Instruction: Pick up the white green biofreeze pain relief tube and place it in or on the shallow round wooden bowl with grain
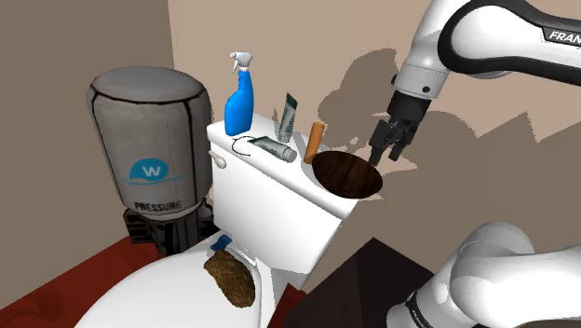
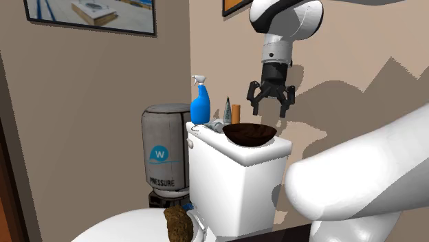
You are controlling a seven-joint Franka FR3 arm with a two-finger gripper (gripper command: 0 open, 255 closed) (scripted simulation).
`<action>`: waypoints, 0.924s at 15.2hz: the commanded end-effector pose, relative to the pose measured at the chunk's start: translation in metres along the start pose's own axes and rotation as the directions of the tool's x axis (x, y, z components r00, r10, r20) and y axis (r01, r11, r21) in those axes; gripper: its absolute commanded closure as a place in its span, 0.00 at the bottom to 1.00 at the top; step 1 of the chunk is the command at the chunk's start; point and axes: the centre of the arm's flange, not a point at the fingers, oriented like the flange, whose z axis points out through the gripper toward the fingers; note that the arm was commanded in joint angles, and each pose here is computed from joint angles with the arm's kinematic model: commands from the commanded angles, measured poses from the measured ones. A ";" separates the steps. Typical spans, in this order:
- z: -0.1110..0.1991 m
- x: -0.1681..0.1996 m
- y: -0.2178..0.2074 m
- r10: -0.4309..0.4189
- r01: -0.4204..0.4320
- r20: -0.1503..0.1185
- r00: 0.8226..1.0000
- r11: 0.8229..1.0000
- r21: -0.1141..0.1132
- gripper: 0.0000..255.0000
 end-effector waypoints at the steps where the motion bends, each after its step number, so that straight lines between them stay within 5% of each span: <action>1: 0.000 0.000 0.000 0.000 0.000 0.000 1.000 1.000 0.000 0.00; 14: -0.024 0.136 -0.057 0.180 -0.192 -0.189 0.965 0.981 -0.043 0.00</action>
